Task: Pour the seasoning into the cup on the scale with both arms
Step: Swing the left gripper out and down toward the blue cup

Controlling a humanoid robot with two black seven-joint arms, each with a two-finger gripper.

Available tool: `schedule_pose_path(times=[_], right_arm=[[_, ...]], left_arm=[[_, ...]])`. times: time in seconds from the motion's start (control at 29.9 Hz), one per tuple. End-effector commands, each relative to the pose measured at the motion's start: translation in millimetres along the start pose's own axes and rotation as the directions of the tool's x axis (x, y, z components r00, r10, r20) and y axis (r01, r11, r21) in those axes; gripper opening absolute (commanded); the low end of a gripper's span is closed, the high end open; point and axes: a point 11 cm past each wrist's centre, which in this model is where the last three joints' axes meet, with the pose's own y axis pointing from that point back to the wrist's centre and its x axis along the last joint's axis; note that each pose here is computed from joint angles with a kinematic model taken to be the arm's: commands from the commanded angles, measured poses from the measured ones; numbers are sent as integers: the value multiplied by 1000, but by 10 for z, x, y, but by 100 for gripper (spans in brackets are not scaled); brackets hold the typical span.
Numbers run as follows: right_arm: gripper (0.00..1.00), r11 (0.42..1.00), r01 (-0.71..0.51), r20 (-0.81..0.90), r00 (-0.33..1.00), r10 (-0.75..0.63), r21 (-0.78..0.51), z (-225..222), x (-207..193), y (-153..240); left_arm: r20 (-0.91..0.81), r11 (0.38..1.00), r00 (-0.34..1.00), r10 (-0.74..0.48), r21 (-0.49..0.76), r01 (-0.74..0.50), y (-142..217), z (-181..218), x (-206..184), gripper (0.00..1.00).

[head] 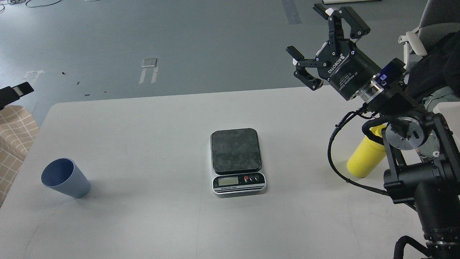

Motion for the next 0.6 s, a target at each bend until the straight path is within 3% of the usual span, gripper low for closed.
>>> schedule_pose_path(times=[0.0, 0.4, 0.57], right_arm=[[100, 1000, -3, 1, 1000, 3, -2, 9, 10, 0], [100, 1000, -13, 4, 1000, 13, -9, 43, 35, 26], [100, 1000, -16, 8, 1000, 16, -16, 75, 40, 42]], left_arm=[[-1, 997, 1000, -21, 79, 21, 121, -254, -198, 99], [201, 977, 975, 98, 168, -133, 384, -587, -552, 99], [202, 982, 978, 44, 170, -80, 393, -594, -765, 99]])
